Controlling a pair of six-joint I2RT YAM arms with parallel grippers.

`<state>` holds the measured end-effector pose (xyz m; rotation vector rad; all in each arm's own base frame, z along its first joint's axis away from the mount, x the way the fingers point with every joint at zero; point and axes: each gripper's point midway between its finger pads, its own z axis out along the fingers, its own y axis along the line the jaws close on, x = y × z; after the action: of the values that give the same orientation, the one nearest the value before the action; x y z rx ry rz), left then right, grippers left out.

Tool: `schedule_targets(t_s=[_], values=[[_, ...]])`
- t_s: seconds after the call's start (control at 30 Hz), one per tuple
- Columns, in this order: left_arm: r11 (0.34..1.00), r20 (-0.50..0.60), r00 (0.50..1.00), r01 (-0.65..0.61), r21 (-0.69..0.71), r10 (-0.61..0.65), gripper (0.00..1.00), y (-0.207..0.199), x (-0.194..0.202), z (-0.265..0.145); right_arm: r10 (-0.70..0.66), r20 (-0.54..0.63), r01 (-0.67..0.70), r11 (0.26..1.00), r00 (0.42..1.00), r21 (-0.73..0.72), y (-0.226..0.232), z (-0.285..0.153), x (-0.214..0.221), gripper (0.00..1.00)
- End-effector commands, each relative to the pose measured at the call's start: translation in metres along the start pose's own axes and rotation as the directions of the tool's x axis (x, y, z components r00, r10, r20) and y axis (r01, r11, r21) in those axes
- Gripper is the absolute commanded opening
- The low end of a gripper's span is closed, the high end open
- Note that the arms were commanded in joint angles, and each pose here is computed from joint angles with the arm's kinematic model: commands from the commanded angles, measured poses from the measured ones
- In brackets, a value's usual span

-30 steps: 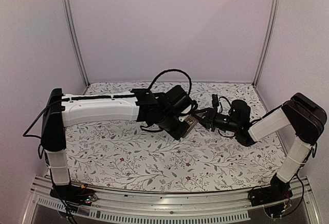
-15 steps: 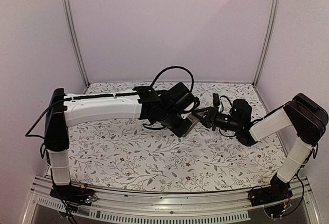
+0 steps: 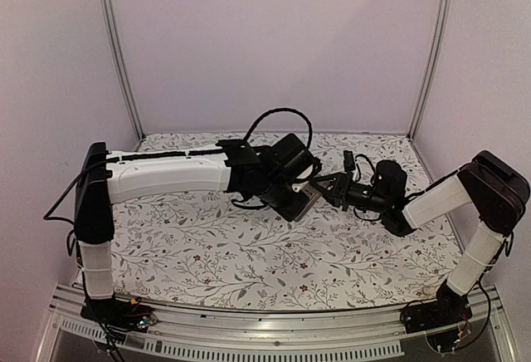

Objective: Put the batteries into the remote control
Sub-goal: Load the battery cover onto the remote control without the battery cover.

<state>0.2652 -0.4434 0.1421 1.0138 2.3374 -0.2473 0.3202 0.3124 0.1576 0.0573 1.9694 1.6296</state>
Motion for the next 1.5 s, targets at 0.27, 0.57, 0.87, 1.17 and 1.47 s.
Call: schedule_targets(t_s=[0.27, 0.57, 0.87, 1.17, 1.47], values=[[0.999, -0.005, 1.0, -0.027, -0.043, 0.026, 0.2, 0.006, -0.001, 0.004, 0.017, -0.026, -0.018, 0.998, 1.0, -0.052, 0.007, 0.004, 0.01, 0.0], [0.996, 0.002, 0.999, -0.052, -0.071, 0.052, 0.2, 0.005, -0.002, 0.001, 0.026, -0.023, -0.027, 0.999, 0.999, -0.045, 0.005, 0.005, 0.009, 0.0], [0.998, -0.017, 0.999, -0.051, -0.034, 0.051, 0.21, -0.001, 0.001, 0.006, 0.013, -0.02, -0.014, 0.997, 1.0, -0.073, 0.012, 0.005, 0.008, 0.0], [0.999, -0.038, 0.998, -0.048, -0.01, 0.048, 0.22, -0.007, 0.003, 0.012, -0.002, -0.019, 0.0, 0.996, 1.0, -0.092, 0.018, 0.005, 0.009, 0.0], [1.0, -0.061, 0.998, -0.018, 0.0, 0.018, 0.26, -0.001, 0.007, 0.015, -0.018, -0.02, 0.016, 0.993, 1.0, -0.119, 0.027, 0.004, 0.009, 0.0]])
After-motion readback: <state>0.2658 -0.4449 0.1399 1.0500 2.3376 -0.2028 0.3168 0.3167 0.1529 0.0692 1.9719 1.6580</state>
